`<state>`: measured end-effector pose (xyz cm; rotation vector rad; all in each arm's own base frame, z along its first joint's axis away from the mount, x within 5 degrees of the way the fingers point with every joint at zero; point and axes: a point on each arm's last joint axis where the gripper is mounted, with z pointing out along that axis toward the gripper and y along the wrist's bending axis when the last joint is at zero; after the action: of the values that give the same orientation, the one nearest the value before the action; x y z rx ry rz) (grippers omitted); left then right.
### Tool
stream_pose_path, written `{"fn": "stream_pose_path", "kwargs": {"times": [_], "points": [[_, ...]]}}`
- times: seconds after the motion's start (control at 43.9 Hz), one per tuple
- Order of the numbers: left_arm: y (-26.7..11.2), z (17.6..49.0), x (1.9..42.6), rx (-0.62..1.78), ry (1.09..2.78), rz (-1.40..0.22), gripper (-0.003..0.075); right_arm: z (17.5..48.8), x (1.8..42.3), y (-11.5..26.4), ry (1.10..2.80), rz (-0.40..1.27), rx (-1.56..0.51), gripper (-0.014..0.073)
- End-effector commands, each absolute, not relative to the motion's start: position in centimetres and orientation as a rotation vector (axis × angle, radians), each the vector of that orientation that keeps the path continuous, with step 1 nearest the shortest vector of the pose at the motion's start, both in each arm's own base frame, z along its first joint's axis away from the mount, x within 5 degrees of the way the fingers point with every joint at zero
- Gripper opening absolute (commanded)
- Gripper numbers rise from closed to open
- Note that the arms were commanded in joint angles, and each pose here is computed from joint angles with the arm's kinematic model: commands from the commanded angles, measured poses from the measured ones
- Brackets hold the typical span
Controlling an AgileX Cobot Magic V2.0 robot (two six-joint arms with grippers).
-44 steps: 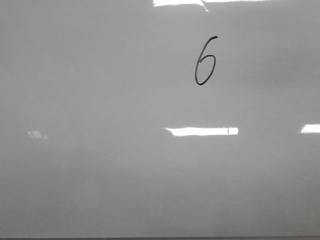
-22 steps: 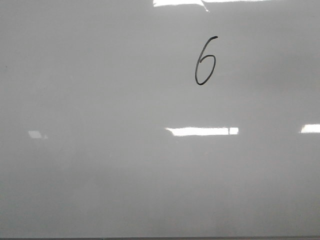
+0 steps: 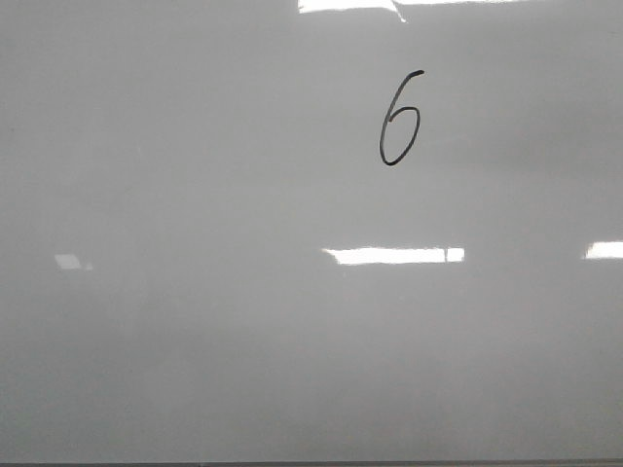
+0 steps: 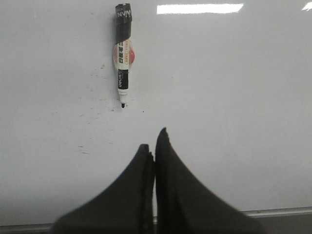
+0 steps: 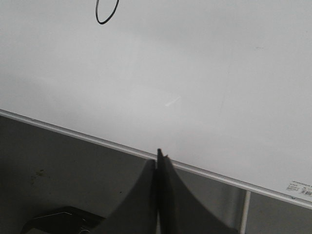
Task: Write number 6 on whiteboard
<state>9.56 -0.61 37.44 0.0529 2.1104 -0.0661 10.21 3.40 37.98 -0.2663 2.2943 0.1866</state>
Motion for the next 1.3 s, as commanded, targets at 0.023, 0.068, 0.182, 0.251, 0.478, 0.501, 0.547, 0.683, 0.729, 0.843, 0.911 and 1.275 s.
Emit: {"fn": "stream_pose_path", "kwargs": {"times": [0.023,0.068,0.182,0.251,0.478,0.501,0.547,0.683,0.729,0.843,0.911,1.275], "points": [[-0.7,38.8,9.7,0.042,2.012,-0.087,-0.002,39.0,10.4,3.4,2.212,0.192,-0.266,-0.0121],[-0.7,38.8,9.7,0.042,2.012,-0.087,-0.002,39.0,10.4,3.4,2.215,0.191,-0.266,-0.0121],[-0.7,38.8,9.7,0.042,2.01,-0.087,-0.002,39.0,10.4,3.4,2.216,0.191,-0.266,-0.0121],[-0.7,38.8,9.7,0.042,2.01,-0.087,-0.002,39.0,10.4,3.4,2.216,0.191,-0.266,-0.0121],[-0.7,38.8,9.7,0.042,2.01,-0.087,-0.002,39.0,10.4,3.4,2.216,0.191,-0.266,-0.0121],[-0.7,38.8,9.7,0.042,2.01,-0.087,-0.002,39.0,10.4,3.4,2.216,0.191,-0.266,-0.0121],[-0.7,38.8,9.7,0.042,2.01,-0.087,-0.002,39.0,10.4,3.4,2.216,0.191,-0.266,-0.0121],[-0.7,38.8,9.6,0.041,2.004,-0.087,-0.002,39.0,10.4,3.4,2.216,0.191,-0.266,-0.0121],[-0.7,38.8,9.2,0.051,1.983,-0.072,-0.002,39.0,10.4,3.4,2.216,0.191,-0.266,-0.0121],[-0.1,38.6,7.7,0.055,1.902,0.033,-0.002,39.0,10.4,3.4,2.215,0.191,-0.266,-0.0121],[0.1,37.6,6.7,0.042,1.842,0.057,-0.002,39.0,10.4,3.4,2.215,0.191,-0.266,-0.0121],[0.1,26.9,4.6,0.027,1.533,0.079,-0.002,39.0,10.4,3.4,2.215,0.191,-0.266,-0.0121]]}}
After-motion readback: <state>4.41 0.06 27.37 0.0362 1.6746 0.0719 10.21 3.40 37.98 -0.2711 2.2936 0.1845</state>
